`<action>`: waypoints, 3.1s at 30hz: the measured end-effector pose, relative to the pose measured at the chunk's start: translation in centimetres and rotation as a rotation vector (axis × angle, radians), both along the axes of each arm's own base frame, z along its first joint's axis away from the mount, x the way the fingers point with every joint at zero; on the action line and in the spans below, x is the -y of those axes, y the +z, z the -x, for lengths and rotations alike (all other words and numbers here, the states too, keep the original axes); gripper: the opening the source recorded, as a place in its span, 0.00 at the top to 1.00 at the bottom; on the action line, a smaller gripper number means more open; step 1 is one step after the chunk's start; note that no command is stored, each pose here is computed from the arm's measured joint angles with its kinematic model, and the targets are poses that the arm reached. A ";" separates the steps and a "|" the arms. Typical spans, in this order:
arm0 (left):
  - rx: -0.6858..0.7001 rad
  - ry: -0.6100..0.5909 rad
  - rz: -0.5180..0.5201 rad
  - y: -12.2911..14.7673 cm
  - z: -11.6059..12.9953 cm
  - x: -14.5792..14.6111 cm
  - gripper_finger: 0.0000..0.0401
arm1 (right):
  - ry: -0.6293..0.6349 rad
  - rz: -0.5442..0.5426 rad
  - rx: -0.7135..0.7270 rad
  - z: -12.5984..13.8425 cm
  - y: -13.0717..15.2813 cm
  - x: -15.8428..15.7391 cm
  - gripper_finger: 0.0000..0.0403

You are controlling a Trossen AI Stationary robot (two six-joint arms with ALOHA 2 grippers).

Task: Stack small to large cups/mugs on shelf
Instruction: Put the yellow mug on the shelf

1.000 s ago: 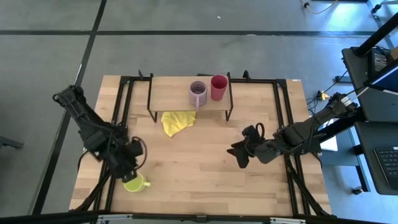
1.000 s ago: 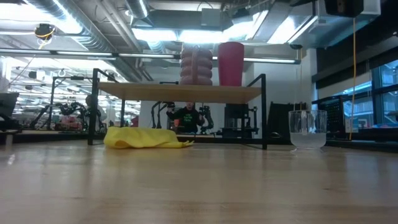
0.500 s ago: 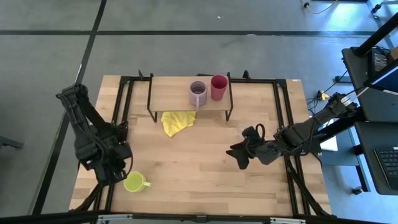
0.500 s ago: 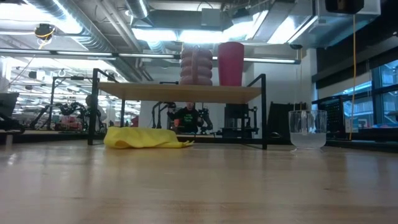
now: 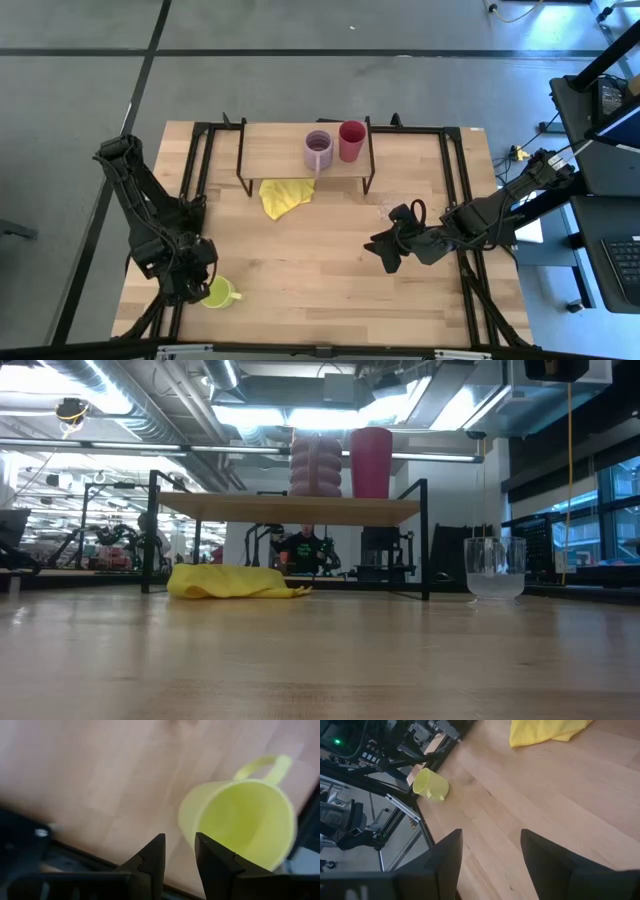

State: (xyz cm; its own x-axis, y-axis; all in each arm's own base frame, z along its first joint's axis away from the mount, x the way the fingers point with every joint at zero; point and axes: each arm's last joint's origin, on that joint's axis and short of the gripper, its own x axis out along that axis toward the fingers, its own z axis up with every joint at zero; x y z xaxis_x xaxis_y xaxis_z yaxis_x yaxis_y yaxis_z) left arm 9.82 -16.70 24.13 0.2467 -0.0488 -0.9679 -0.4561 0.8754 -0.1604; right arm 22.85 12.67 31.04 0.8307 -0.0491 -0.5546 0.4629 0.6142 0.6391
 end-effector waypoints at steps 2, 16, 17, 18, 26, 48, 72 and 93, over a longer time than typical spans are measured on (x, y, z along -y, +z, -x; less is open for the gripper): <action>0.004 0.016 0.033 0.0 -0.1 0.2 0.75 | 0.000 0.001 -0.001 0.0 0.0 0.0 0.50; -0.104 0.175 0.238 0.2 -0.2 1.3 0.69 | 0.002 0.024 -0.034 0.2 -0.3 0.1 0.50; -0.108 0.202 0.244 0.2 -0.3 1.3 0.69 | 0.002 0.026 -0.037 0.2 -0.3 0.1 0.50; -0.110 0.227 0.249 0.2 -0.3 1.3 0.69 | 0.002 0.027 -0.038 0.2 -0.3 0.1 0.50; -0.077 0.358 0.218 0.2 -0.4 0.8 0.69 | 0.004 0.031 -0.040 0.2 -0.3 0.1 0.50; -0.128 0.353 0.191 -0.5 -0.5 1.3 0.68 | 0.013 0.044 -0.041 0.2 -0.3 0.2 0.50; -0.176 0.353 0.069 -3.4 -1.6 2.8 0.93 | 0.013 0.053 -0.056 0.3 -0.5 0.2 0.50; 0.062 -0.073 -0.253 12.1 -6.8 -9.5 0.99 | -0.016 0.028 -0.049 0.3 -0.4 0.2 0.50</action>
State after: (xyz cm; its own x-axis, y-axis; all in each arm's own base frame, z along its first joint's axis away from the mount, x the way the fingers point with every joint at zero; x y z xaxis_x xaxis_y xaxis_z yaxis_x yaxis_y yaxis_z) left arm 16.61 -7.18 36.20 0.3110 0.1724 -0.9346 -0.3860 0.9216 0.0415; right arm 22.54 12.43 30.61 0.8018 -0.0784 -0.5924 0.5032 0.6234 0.5985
